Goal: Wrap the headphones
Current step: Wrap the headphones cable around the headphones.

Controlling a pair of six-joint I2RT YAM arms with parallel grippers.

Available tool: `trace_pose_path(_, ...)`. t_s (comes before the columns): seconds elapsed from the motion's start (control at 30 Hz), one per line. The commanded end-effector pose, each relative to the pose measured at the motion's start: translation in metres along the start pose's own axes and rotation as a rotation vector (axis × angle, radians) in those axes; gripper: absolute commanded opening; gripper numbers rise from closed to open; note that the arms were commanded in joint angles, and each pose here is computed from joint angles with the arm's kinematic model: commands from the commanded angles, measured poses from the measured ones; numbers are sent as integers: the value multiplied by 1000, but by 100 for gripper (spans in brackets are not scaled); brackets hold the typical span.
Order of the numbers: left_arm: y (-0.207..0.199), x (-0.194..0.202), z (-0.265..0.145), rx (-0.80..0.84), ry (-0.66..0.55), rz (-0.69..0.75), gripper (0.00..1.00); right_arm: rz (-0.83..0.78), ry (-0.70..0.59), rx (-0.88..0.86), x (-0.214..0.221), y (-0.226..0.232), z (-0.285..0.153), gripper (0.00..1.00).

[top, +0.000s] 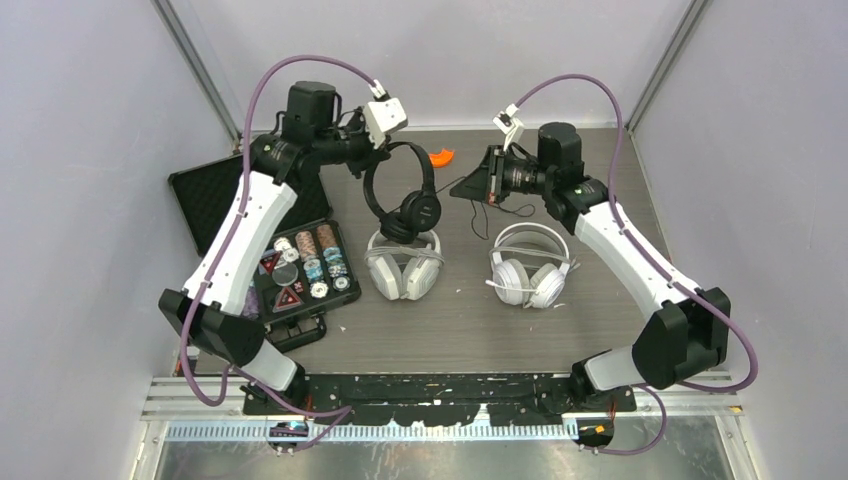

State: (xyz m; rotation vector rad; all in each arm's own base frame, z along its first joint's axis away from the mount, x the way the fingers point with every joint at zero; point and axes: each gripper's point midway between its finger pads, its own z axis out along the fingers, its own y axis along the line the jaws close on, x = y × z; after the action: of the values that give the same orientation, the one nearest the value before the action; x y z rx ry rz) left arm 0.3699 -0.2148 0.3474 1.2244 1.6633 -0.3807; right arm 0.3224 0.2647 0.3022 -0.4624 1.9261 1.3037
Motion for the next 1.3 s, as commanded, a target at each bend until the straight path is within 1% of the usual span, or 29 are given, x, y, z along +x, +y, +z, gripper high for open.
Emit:
trace_pose_path(0.0,19,-13,-10,-105,-3,203,0,84,60,-17,-1,30,-22,3)
trace_pose_path(0.1,25,-7,-4,-149,42,257,0,138,65,-16,-3,35,-23,2)
trace_pose_path(0.2,31,-7,0,-190,62,284,0,204,56,-47,-8,40,-20,2)
trace_pose_path(0.37,38,-5,7,-237,92,292,0,281,17,-178,-21,59,-16,2)
trace_pose_path(0.43,45,-1,8,-273,120,279,0,282,-9,-221,-28,67,-16,3)
trace_pose_path(0.53,56,2,6,-341,152,248,0,304,-31,-276,-36,77,-18,6)
trace_pose_path(0.77,58,1,3,-377,157,179,0,325,-55,-363,-44,90,-12,8)
trace_pose_path(0.87,61,4,1,-412,179,157,0,336,-61,-392,-46,97,-8,10)
trace_pose_path(1.07,62,8,-2,-448,207,91,0,335,-84,-400,-54,104,0,15)
trace_pose_path(1.27,63,8,-9,-497,203,7,0,350,-111,-367,-61,100,9,16)
